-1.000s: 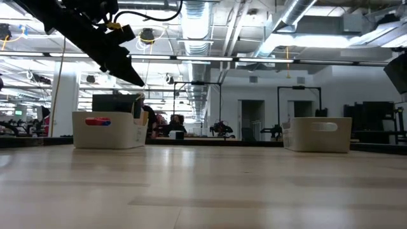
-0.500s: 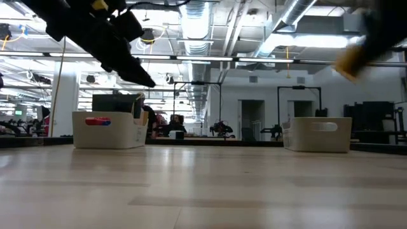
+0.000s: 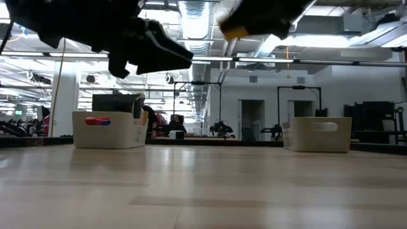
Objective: Sort blocks by size
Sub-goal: Put the small yellow block into the gray bin
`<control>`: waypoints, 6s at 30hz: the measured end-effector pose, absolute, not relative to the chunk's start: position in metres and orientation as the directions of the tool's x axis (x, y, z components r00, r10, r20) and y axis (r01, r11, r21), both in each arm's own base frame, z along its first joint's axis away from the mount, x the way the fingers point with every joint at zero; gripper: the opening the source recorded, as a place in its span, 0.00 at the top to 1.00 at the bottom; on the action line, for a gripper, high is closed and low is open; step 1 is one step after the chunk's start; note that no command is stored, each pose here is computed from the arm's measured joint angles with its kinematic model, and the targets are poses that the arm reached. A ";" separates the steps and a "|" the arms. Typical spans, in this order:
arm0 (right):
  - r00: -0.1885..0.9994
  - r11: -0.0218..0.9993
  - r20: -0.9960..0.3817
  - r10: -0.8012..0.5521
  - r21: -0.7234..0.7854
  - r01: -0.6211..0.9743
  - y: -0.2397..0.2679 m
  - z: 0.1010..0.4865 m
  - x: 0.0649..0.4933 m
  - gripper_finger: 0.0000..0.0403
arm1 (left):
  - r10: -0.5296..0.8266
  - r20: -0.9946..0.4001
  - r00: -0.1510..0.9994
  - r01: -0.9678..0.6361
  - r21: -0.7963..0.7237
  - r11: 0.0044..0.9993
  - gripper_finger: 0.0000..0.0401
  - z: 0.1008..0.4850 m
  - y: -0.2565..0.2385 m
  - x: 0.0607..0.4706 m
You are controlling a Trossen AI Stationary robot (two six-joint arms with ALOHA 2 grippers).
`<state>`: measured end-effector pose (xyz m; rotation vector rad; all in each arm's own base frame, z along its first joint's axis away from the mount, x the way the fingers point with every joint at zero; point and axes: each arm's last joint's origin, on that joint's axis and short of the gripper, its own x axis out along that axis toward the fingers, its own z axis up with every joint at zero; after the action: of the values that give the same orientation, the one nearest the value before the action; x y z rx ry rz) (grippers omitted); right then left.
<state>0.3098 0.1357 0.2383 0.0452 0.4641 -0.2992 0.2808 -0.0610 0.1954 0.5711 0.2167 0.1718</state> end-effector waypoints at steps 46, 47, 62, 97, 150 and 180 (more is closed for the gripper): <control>0.964 0.986 -0.236 -0.121 0.086 0.145 0.111 0.249 0.332 0.70 | 0.094 0.089 0.992 -0.119 0.916 0.384 0.42 0.223 -0.101 0.316; 0.964 0.986 -0.235 -0.121 0.087 0.145 0.111 0.249 0.332 0.70 | 0.096 0.090 0.991 -0.120 0.917 0.381 0.43 0.223 -0.100 0.316; 0.963 0.983 -0.242 -0.120 0.105 0.148 0.111 0.249 0.332 0.66 | 0.113 0.076 0.991 -0.116 0.900 0.420 0.60 0.222 -0.095 0.318; 0.941 0.965 -0.278 -0.193 0.121 0.234 0.094 0.248 0.333 0.43 | 0.211 0.032 0.977 -0.172 0.703 0.690 0.79 0.217 -0.081 0.321; 0.670 0.853 -0.528 -0.521 -0.327 0.406 0.133 0.231 0.235 0.42 | 0.122 -0.428 0.896 -0.114 0.043 0.993 0.79 0.213 0.020 0.275; 0.483 0.715 -0.654 -0.582 -0.130 0.687 0.125 0.234 0.178 0.42 | -0.026 -0.325 0.946 0.007 -0.060 0.998 0.79 0.194 0.133 0.500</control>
<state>0.1780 0.1254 0.2338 0.1572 0.7326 -0.7770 0.4996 0.1326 0.1940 -0.0582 0.3313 -0.0166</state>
